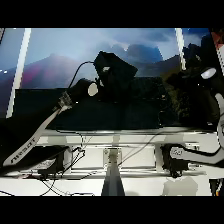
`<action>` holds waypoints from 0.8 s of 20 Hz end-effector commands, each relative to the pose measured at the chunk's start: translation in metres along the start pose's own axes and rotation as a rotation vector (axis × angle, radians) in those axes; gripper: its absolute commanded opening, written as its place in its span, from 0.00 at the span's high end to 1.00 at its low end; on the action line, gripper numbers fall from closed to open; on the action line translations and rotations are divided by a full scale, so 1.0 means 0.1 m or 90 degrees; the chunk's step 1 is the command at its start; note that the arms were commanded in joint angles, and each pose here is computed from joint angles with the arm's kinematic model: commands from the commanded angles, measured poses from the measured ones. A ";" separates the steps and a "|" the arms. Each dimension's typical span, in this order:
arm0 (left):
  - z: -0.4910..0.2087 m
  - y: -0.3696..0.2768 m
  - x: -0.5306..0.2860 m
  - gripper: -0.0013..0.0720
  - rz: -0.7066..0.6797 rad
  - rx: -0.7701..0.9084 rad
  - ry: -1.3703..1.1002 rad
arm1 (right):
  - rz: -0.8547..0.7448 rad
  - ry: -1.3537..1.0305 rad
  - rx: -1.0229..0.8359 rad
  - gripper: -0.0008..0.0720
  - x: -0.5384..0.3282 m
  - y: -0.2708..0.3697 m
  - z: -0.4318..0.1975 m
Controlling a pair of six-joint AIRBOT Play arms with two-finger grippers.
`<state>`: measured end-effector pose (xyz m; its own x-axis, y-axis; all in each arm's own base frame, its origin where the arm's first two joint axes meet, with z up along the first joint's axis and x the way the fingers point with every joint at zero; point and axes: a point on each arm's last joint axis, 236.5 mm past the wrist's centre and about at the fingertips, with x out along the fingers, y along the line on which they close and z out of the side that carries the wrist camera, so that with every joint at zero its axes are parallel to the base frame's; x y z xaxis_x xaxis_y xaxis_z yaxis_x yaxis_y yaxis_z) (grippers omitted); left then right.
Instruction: Fold the clothes and pants, and hang the long-sleeved shirts on hangers.
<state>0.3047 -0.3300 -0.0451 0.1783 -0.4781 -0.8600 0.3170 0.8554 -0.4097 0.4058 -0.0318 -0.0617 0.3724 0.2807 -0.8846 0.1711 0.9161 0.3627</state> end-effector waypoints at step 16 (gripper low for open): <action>1.03 1.13 -0.45 0.13 0.046 -0.154 -0.209 | 0.142 0.033 -0.120 0.96 -0.06 0.62 0.32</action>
<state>0.4036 -0.2553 -0.0291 0.4200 -0.4432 -0.7920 0.1175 0.8919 -0.4368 0.4490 0.0365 -0.0433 0.3187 0.5800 -0.7497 -0.0220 0.7952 0.6059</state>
